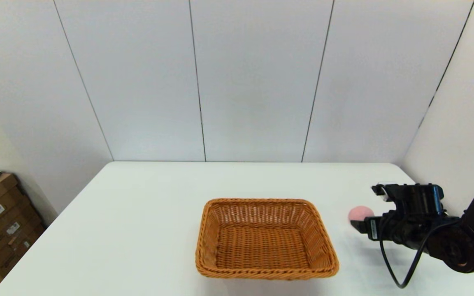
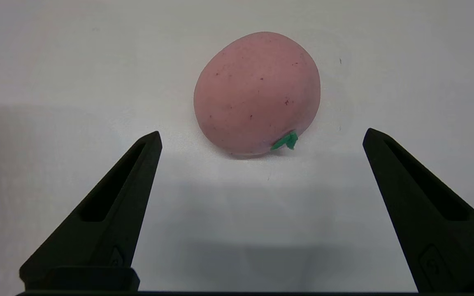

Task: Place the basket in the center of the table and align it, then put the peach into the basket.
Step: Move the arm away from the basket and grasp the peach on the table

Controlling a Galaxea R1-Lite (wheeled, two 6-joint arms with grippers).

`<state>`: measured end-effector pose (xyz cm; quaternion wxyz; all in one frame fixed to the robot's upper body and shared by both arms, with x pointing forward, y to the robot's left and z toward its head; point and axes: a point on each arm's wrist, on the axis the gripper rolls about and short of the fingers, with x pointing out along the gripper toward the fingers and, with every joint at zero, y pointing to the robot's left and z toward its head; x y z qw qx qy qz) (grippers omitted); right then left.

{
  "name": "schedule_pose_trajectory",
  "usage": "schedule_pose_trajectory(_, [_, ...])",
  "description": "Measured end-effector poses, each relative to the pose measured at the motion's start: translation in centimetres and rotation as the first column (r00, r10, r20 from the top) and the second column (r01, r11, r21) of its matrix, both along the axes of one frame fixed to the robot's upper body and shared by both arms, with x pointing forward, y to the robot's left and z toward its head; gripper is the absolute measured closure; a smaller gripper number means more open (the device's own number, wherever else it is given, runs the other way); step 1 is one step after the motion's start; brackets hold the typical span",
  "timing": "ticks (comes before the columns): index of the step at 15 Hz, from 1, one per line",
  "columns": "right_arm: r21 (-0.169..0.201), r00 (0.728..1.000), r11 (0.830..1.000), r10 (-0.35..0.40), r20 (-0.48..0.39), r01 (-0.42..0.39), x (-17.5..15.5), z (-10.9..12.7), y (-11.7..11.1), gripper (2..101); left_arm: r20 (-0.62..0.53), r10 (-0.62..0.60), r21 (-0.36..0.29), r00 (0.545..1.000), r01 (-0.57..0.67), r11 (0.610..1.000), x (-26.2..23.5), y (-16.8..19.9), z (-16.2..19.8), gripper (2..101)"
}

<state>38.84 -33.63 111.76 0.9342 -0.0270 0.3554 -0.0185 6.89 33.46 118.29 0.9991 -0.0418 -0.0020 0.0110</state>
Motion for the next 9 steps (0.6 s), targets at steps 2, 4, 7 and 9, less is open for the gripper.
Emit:
schedule_pose_trajectory(2, [0.002, 1.0, 1.0, -0.003, -0.001, 0.003, 0.21, -0.15, -0.04, 5.2, 0.0, 0.0, 0.0, 1.0, 0.0, 1.0, 0.0, 0.0, 0.0, 5.4])
schedule_pose_trajectory(4, [0.004, 1.0, 1.0, -0.005, -0.002, 0.005, 0.4, -0.32, -0.04, 5.2, 0.0, 0.0, 0.0, 1.0, 0.0, 1.0, 0.0, 0.0, 0.0, 5.4])
schedule_pose_trajectory(7, [0.007, 1.0, 1.0, -0.005, -0.011, 0.005, 0.55, -0.74, -0.05, 5.2, 0.0, 0.0, -0.001, 1.0, 0.0, 1.0, 0.0, 0.0, 0.0, 5.4])
schedule_pose_trajectory(9, [0.008, 1.0, 1.0, -0.005, -0.01, 0.005, 0.66, -0.96, -0.04, 5.2, 0.0, 0.0, -0.001, 1.0, 0.0, 1.0, 0.0, 0.0, 0.0, 5.4])
